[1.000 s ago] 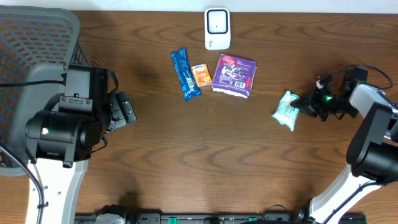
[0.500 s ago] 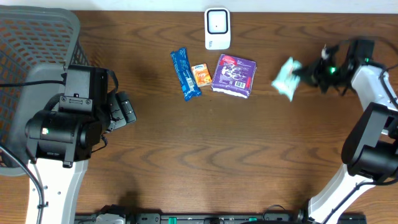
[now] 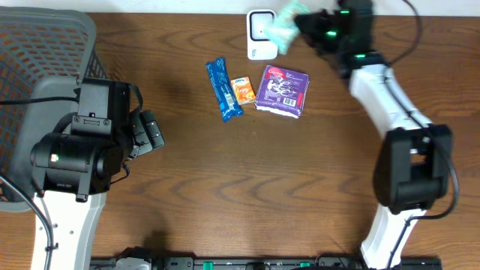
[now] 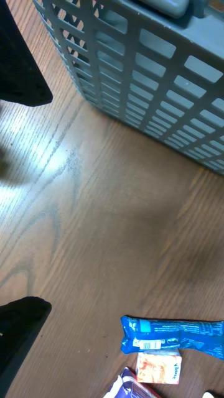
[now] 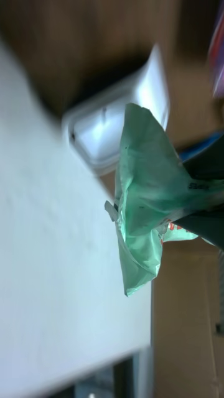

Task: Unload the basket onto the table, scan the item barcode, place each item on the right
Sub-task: 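Raise the wipes pack up to the scanner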

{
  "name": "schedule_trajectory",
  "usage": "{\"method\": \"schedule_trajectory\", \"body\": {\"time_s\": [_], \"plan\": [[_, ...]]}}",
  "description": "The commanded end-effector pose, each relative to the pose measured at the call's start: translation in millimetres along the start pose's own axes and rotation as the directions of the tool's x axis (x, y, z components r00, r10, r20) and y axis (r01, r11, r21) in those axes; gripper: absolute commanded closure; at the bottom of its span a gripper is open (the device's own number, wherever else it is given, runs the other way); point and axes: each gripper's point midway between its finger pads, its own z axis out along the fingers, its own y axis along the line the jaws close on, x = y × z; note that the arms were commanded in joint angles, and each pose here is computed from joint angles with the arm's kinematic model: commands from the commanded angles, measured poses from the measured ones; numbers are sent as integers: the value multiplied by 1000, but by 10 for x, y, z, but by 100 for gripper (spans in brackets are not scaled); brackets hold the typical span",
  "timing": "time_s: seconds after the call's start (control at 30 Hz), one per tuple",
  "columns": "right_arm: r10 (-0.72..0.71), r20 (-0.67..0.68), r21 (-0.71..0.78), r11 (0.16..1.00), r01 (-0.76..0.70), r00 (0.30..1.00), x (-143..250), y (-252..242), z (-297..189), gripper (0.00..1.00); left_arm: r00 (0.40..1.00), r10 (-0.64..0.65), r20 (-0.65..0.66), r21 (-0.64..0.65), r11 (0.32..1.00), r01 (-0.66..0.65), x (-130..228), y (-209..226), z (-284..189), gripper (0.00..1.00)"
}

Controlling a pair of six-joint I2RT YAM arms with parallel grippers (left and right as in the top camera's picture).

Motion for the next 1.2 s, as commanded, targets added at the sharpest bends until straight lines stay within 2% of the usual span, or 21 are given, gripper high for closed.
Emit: {"method": "schedule_trajectory", "body": {"time_s": [0.0,0.13,0.4,0.57,0.8,0.97,1.17], "plan": [[30,176,31,999,-36,984,-56,158,211,99,1000,1,6,-12,1000,-1,-28,25,-8,2],[2,230,71,997,-19,973,-56,125,361,99,1000,1,7,-13,1000,-1,-28,25,-8,2],[13,130,46,999,-20,991,69,-125,865,99,1000,1,6,-12,1000,-1,-28,25,-8,2],[-87,107,17,996,86,990,-12,5,930,99,1000,1,7,-13,1000,-1,-28,25,-8,2],[-235,82,108,968,226,968,-295,229,713,99,1000,1,6,-12,1000,-1,-28,25,-8,2],[-265,74,170,953,249,961,-584,296,455,99,1000,1,6,-12,1000,-1,-28,25,-8,2],[-276,87,458,865,207,957,-1347,-244,-410,99,1000,1,6,-12,1000,-1,-28,25,-8,2]]}}
